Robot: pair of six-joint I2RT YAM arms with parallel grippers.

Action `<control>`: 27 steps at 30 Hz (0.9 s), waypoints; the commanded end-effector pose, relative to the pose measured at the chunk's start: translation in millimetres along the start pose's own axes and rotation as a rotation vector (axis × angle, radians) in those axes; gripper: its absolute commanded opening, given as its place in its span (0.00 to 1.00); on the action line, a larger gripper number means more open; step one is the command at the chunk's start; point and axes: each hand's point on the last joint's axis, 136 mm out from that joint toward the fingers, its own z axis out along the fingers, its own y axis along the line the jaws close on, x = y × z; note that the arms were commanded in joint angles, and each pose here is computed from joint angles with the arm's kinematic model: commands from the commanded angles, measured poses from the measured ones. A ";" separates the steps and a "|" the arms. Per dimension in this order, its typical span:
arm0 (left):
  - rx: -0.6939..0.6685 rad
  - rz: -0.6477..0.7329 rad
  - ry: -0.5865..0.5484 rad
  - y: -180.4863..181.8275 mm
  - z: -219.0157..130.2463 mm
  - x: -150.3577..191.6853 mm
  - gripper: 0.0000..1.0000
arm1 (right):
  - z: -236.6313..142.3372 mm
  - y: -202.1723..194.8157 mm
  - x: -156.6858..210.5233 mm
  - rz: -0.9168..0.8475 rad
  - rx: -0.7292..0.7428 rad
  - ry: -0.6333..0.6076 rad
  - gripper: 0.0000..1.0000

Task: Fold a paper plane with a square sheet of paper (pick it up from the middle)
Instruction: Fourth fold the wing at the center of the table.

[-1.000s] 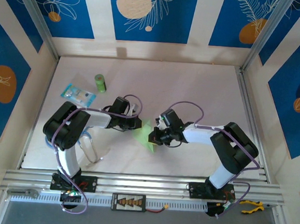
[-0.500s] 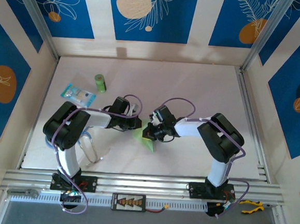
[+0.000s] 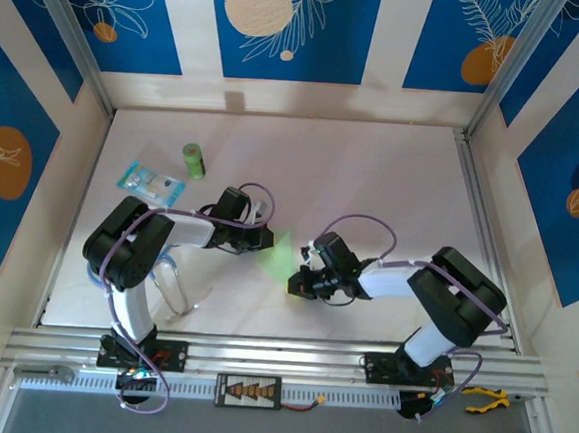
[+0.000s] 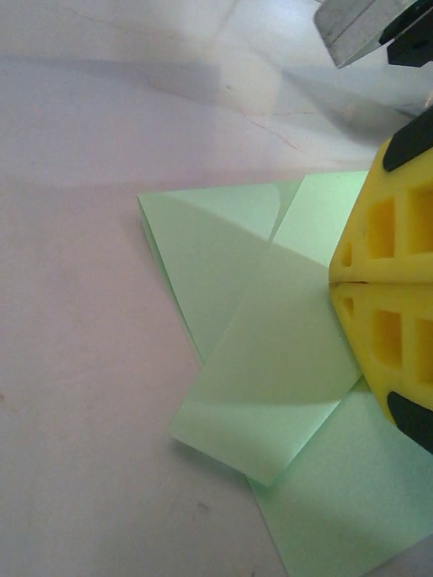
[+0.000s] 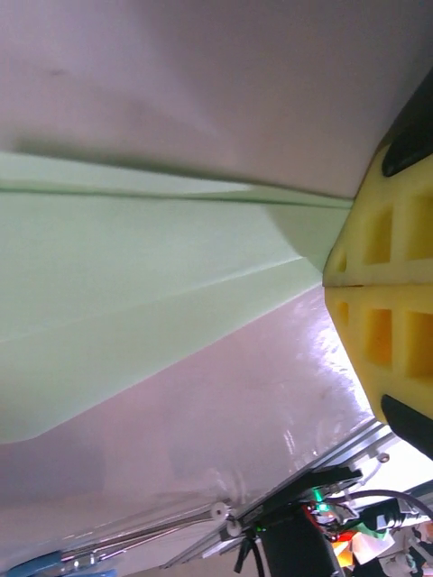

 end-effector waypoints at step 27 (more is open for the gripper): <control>-0.111 -0.125 0.021 34.5 2.8 17.5 0.02 | -30.7 48.2 -25.5 -0.035 -0.041 -0.105 0.10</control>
